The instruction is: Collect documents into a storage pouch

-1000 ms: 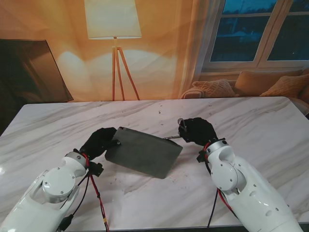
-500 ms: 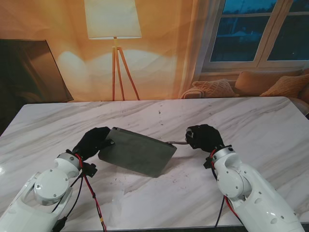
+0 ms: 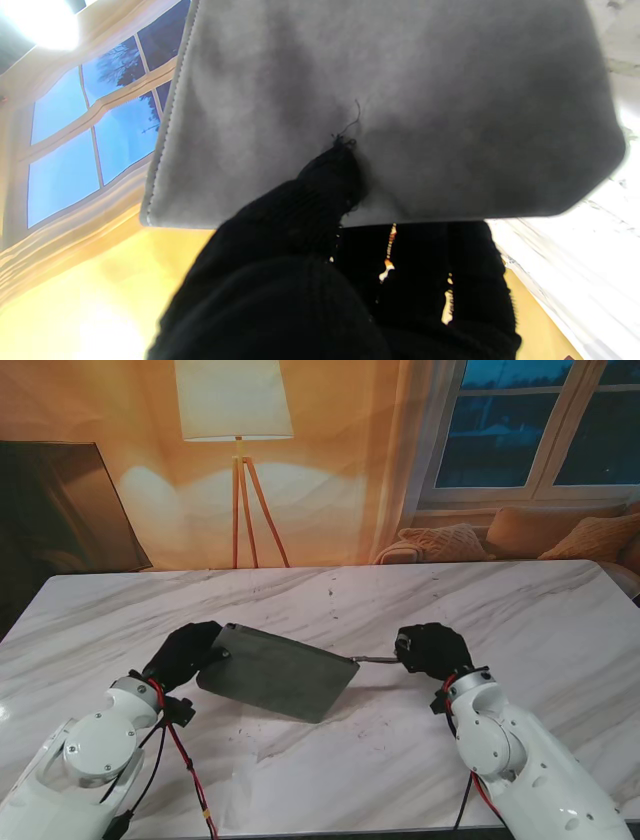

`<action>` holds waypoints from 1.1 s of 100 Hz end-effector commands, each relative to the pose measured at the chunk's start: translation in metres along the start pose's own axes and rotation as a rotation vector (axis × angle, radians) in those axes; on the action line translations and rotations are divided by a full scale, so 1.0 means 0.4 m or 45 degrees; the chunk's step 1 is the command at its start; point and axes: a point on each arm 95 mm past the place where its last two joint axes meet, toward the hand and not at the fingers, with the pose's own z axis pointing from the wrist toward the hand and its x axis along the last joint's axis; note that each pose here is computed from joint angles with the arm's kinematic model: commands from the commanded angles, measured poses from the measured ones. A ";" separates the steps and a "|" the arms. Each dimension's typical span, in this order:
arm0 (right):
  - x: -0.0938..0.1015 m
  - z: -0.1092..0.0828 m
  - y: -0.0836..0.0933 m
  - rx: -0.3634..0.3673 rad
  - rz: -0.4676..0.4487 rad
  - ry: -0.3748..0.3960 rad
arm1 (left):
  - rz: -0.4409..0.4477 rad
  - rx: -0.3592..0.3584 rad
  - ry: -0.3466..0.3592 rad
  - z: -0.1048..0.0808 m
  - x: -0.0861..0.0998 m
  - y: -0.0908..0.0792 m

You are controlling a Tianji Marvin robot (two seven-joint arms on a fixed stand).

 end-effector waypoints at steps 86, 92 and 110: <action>0.025 0.018 0.020 -0.054 0.149 0.038 | -0.168 -0.075 0.020 0.075 0.033 0.089; 0.027 0.019 0.021 -0.057 0.159 0.040 | -0.181 -0.071 0.018 0.081 0.036 0.092; 0.029 0.021 0.016 -0.043 0.184 0.030 | -0.237 -0.051 0.018 0.099 0.047 0.095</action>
